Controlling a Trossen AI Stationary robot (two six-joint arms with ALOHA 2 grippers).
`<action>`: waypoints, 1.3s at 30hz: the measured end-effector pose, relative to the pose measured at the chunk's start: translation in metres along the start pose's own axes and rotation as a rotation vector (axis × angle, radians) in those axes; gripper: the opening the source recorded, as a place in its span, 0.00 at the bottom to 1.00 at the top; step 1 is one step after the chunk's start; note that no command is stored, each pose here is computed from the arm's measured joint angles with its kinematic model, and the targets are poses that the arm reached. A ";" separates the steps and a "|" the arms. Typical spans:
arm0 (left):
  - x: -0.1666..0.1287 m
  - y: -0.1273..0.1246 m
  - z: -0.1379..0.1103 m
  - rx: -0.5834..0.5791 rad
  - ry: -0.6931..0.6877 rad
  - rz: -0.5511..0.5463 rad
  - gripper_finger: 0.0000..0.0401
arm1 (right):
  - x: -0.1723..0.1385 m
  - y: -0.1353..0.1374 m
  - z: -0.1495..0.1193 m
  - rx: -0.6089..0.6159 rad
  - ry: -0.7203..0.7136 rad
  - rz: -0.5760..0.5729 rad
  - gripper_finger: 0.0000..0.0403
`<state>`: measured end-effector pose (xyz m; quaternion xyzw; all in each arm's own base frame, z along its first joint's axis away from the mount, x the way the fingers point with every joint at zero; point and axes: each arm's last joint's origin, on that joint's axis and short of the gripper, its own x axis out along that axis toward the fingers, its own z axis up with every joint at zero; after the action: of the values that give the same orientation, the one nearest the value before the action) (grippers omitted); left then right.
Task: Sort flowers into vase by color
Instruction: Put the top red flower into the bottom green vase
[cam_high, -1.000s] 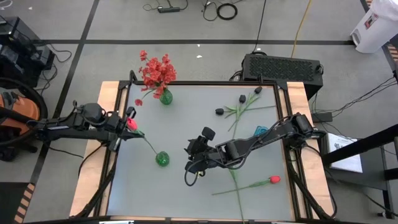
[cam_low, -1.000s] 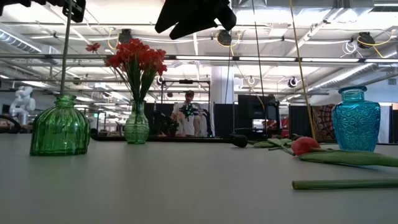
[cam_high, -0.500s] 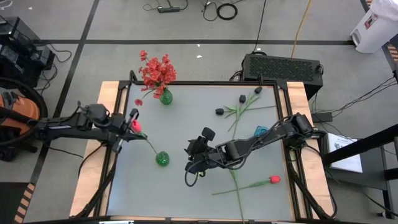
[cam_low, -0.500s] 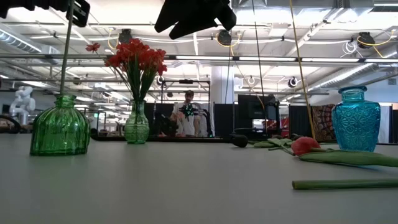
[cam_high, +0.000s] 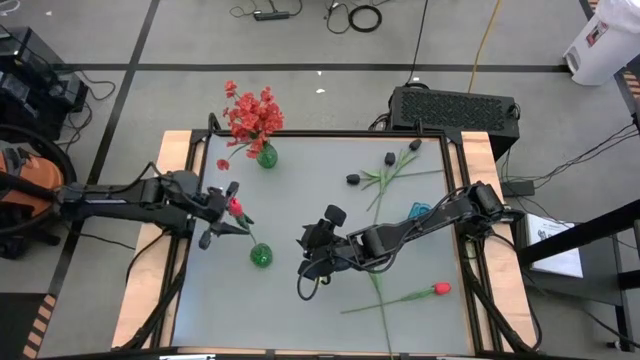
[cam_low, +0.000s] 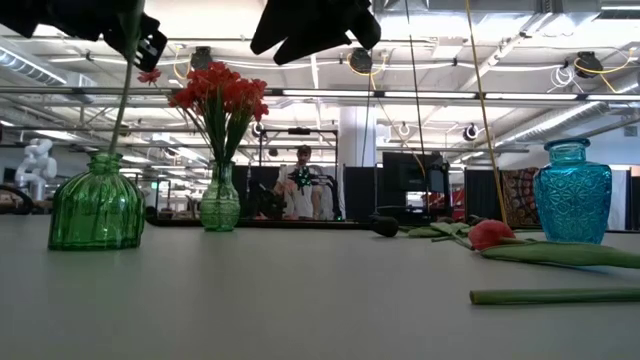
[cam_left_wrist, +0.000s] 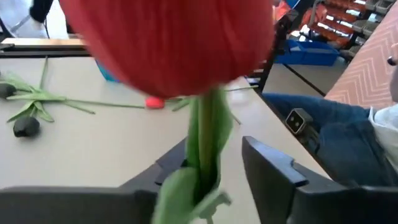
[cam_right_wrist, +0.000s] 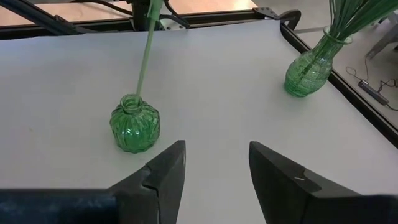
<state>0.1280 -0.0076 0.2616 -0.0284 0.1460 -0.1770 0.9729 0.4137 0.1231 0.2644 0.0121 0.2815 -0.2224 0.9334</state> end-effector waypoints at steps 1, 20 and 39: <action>0.000 0.000 0.000 -0.004 0.000 0.000 0.38 | 0.000 0.001 0.000 -0.002 0.001 0.001 0.42; -0.038 -0.015 0.024 0.111 -0.188 0.005 0.40 | -0.020 0.016 -0.022 0.030 0.102 0.003 0.42; -0.055 -0.013 0.034 0.221 -0.270 0.330 0.40 | -0.038 0.028 -0.042 0.155 0.241 0.047 0.42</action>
<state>0.0841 -0.0001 0.3101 0.0790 -0.0028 -0.0250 0.9966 0.3759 0.1700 0.2464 0.1175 0.3730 -0.2184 0.8941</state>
